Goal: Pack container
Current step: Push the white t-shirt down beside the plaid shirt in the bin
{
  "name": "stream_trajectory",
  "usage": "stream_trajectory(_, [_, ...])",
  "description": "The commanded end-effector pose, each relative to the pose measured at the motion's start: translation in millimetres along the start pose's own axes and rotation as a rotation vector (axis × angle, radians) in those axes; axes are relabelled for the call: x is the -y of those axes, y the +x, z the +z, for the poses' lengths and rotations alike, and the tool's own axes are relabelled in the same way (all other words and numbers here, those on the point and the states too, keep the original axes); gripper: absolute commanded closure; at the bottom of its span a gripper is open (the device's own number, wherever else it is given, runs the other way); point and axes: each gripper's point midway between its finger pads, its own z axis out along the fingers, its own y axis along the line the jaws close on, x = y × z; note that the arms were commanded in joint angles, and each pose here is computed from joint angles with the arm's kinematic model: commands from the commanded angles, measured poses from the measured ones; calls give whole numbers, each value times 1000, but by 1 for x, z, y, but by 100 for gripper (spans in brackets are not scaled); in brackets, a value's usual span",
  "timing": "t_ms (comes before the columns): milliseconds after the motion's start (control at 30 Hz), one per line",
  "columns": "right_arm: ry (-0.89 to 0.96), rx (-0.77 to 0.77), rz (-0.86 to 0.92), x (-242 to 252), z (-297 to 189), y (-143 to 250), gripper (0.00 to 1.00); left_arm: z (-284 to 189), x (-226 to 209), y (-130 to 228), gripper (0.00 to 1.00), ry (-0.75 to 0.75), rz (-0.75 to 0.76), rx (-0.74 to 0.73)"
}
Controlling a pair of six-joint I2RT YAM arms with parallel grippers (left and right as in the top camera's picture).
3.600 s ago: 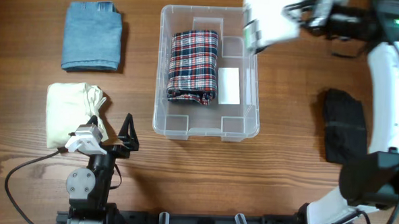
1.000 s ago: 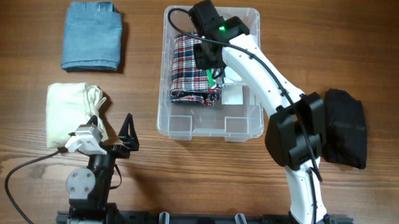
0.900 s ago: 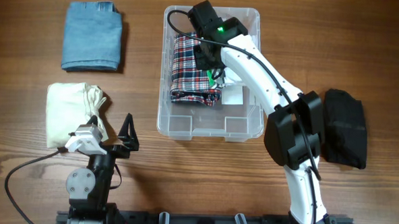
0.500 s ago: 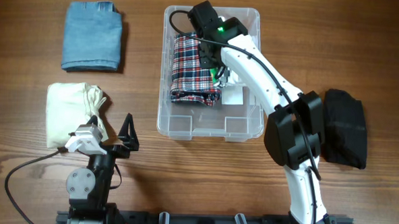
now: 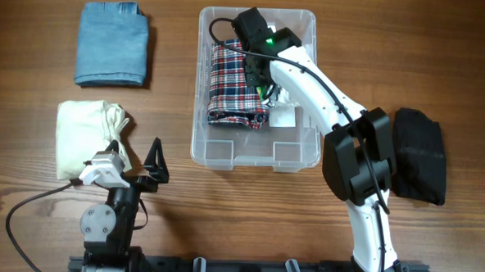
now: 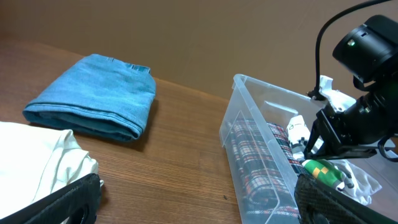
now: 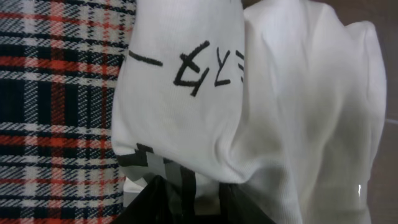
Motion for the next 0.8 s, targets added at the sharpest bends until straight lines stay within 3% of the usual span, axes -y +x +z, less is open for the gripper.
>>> stream_trajectory(0, [38, -65, 7, 9, 22, 19, 71, 0, -4, 2, 0, -16, 4, -4])
stream_trajectory(133, [35, -31, 10, 11, 9, 6, 71, 0, -4, 2, 0, -16, 5, -4])
stream_trajectory(433, [52, 103, 42, 29, -52, -24, 59, 0, -4, 2, 0, -16, 4, -4])
stream_trajectory(767, [-34, 13, 52, 20, -22, -4, 60, 0, -4, 2, 0, -16, 4, -4])
